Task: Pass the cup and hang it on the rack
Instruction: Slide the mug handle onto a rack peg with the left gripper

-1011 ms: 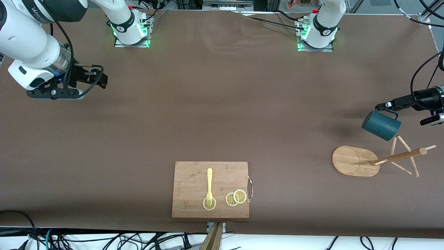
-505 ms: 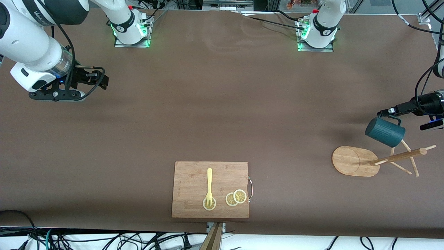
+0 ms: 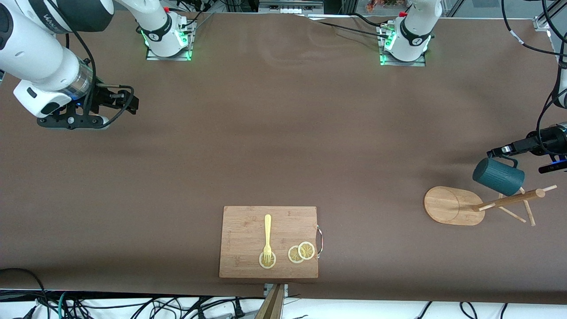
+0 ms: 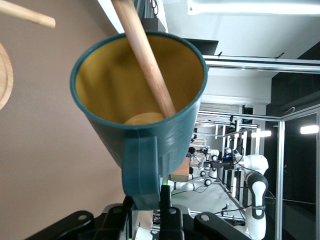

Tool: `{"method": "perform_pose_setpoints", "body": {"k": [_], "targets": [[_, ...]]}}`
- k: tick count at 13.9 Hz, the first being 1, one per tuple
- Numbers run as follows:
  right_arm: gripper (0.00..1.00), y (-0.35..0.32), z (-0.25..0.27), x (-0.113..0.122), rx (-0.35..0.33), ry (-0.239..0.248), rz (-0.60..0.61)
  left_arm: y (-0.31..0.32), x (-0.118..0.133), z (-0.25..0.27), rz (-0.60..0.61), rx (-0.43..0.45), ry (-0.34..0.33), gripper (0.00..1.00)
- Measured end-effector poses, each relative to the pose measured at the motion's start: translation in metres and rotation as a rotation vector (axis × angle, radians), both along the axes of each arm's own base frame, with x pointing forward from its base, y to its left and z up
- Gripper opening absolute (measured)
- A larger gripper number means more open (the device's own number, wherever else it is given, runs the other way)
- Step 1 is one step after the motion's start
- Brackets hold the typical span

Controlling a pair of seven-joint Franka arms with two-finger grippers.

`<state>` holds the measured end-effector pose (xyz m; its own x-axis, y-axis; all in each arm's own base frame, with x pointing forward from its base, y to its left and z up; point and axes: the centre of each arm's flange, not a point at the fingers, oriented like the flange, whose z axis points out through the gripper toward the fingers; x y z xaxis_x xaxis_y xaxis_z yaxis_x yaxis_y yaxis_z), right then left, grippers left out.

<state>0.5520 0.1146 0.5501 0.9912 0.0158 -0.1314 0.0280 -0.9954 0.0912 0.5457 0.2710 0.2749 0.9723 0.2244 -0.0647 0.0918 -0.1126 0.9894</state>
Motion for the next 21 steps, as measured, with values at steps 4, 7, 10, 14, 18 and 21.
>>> {"method": "perform_pose_setpoints", "body": {"k": [4, 7, 10, 14, 18, 21], "targets": [[1.00, 0.000, 0.000, 0.000, 0.000, 0.000, 0.000, 0.006, 0.003, -0.006, -0.002, -0.013, -0.003, 0.21], [1.00, 0.000, 0.000, 0.000, 0.000, 0.000, 0.000, 0.009, 0.006, -0.011, -0.015, -0.021, -0.006, 0.21], [1.00, 0.000, 0.000, 0.000, 0.000, 0.000, 0.000, 0.011, 0.009, -0.015, -0.026, -0.031, -0.010, 0.21], [1.00, 0.000, 0.000, 0.000, 0.000, 0.000, 0.000, 0.018, 0.012, -0.022, -0.025, -0.063, -0.024, 0.21], [1.00, 0.000, 0.000, 0.000, 0.000, 0.000, 0.000, 0.019, 0.013, -0.030, -0.042, -0.073, -0.068, 0.21], [1.00, 0.000, 0.000, 0.000, 0.000, 0.000, 0.000, 0.019, 0.012, -0.036, -0.046, -0.089, -0.090, 0.22]]}}
